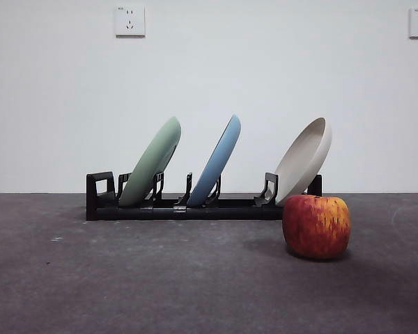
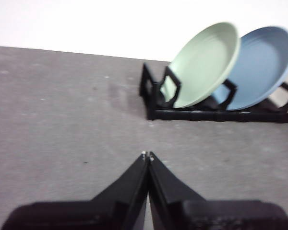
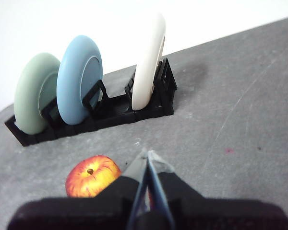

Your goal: Take the green plate from the plate rack,put the plate on the table,take the apple from the table,put the apple in the plate

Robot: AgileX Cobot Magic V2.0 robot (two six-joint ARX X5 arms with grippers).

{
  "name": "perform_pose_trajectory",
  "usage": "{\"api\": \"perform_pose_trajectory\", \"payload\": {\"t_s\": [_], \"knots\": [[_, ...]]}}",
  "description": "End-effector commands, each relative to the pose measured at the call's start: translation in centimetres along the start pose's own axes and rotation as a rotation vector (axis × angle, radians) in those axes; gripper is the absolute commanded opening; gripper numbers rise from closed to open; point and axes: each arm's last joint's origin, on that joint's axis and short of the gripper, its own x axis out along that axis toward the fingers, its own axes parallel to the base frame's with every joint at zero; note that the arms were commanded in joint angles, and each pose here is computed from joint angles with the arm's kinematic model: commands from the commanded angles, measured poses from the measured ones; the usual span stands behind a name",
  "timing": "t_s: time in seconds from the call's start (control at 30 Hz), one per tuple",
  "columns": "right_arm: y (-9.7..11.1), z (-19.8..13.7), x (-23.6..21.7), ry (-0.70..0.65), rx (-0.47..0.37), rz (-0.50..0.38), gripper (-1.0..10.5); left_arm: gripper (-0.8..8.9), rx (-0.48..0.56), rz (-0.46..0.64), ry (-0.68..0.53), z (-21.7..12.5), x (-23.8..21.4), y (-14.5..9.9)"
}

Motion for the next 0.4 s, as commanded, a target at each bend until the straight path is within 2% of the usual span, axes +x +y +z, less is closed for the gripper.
{"api": "perform_pose_trajectory", "payload": {"t_s": [0.03,0.23,0.4], "knots": [[0.5,1.3,-0.3,-0.037,0.048,0.016,-0.1,-0.08,-0.054,-0.028,-0.048,1.7,-0.5,-0.4],[1.6,4.4,-0.7,-0.058,0.048,0.034,-0.1,-0.08,-0.068,-0.099,-0.054,5.0,-1.5,-1.3],[3.0,7.6,-1.0,0.022,0.018,0.105,-0.1,-0.08,-0.074,-0.172,0.019,8.0,-2.0,-2.1]]}}
